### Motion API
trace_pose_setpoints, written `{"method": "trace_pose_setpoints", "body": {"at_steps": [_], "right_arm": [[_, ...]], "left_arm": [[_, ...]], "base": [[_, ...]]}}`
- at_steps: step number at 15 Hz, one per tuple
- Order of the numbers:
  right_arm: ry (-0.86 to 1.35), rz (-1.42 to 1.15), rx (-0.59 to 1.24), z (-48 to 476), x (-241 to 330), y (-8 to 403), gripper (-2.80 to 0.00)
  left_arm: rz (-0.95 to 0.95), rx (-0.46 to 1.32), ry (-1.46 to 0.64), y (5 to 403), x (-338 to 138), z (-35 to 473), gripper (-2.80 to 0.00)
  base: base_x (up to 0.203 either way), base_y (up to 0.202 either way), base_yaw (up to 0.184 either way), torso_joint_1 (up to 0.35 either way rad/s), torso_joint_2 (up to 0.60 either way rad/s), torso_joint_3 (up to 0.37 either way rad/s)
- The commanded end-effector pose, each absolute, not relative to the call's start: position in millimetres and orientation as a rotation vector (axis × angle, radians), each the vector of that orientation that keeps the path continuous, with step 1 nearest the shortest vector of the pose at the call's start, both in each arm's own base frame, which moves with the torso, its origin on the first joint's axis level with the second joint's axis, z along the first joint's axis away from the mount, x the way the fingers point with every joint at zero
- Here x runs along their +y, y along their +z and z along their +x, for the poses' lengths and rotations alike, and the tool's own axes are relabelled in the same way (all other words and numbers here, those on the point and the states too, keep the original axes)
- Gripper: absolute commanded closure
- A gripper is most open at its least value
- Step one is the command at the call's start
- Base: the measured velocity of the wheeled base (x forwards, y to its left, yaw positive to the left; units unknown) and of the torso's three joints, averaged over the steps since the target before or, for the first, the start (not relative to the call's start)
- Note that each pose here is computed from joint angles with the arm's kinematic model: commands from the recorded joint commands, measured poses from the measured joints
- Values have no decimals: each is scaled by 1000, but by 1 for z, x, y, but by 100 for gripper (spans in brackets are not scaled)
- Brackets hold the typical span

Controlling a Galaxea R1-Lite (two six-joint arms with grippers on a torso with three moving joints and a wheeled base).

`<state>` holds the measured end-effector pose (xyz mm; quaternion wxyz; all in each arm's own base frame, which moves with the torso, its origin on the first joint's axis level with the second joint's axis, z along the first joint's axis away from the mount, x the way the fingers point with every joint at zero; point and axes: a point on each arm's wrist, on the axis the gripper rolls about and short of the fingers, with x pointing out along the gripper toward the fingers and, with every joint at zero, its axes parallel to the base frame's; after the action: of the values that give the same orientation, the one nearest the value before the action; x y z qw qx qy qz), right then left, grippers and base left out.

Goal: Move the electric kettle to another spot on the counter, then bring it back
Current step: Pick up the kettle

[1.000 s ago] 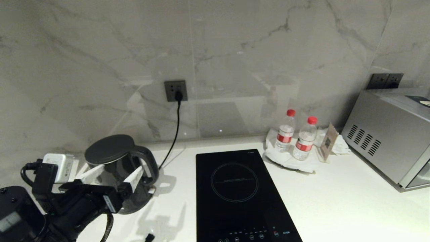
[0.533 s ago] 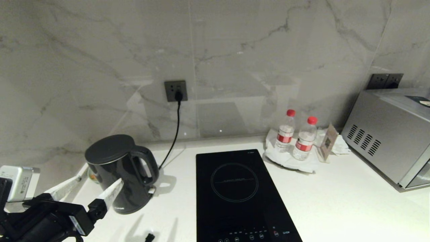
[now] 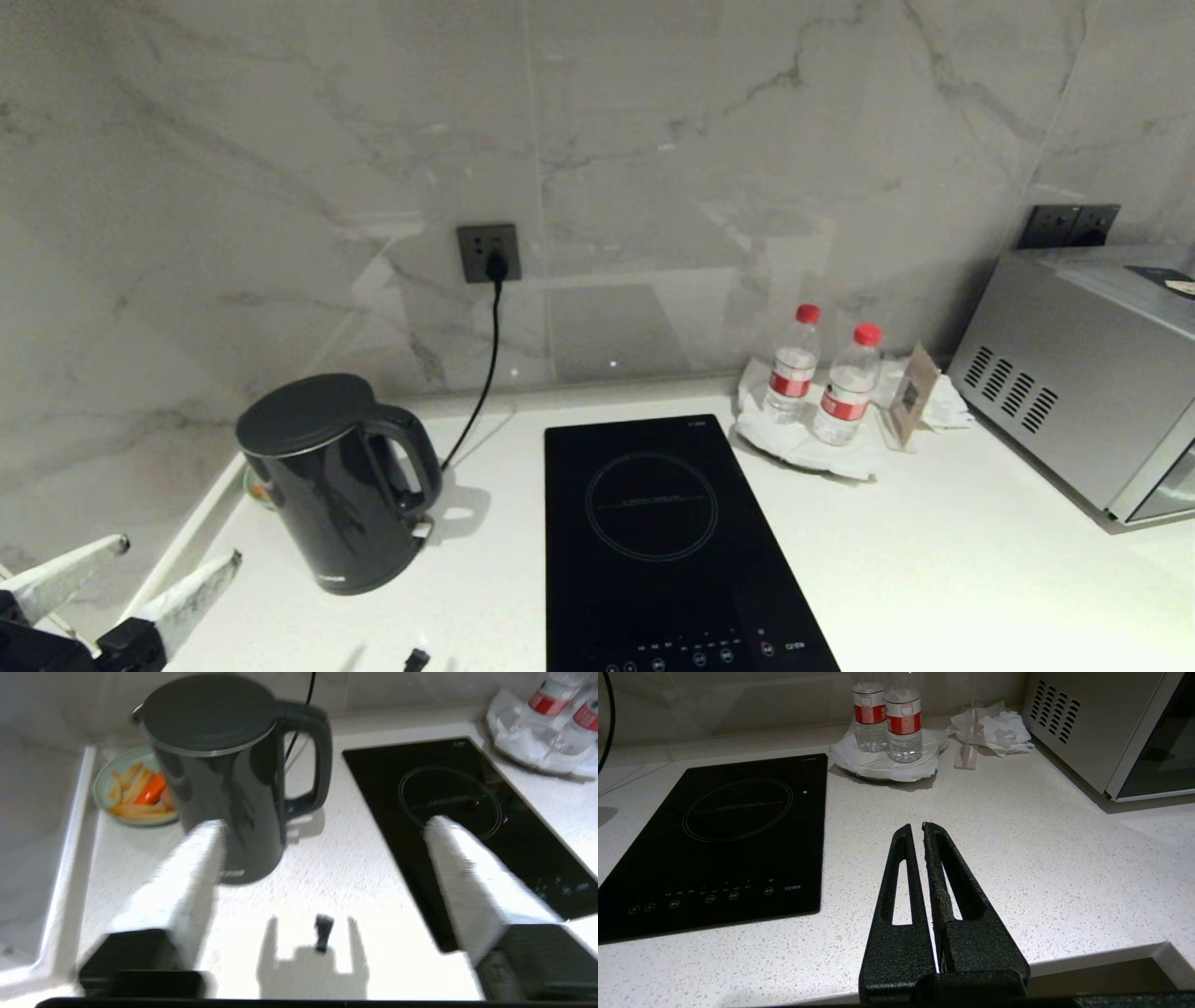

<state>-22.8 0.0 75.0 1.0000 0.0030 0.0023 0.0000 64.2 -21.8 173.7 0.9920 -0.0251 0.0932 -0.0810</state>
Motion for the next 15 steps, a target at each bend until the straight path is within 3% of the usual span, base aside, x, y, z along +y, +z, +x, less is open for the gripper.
{"method": "trace_pose_setpoints", "body": {"at_steps": [1, 15], "right_arm": [[0, 6, 5, -23, 0, 75, 0], [0, 6, 5, -23, 0, 75, 0]], "left_arm": [[-84, 88, -166, 183, -10, 37, 0], [-108, -24, -105, 183, 9, -20, 0]], "base": [[0, 0, 0, 0, 0, 0], [0, 0, 0, 0, 0, 0]]}}
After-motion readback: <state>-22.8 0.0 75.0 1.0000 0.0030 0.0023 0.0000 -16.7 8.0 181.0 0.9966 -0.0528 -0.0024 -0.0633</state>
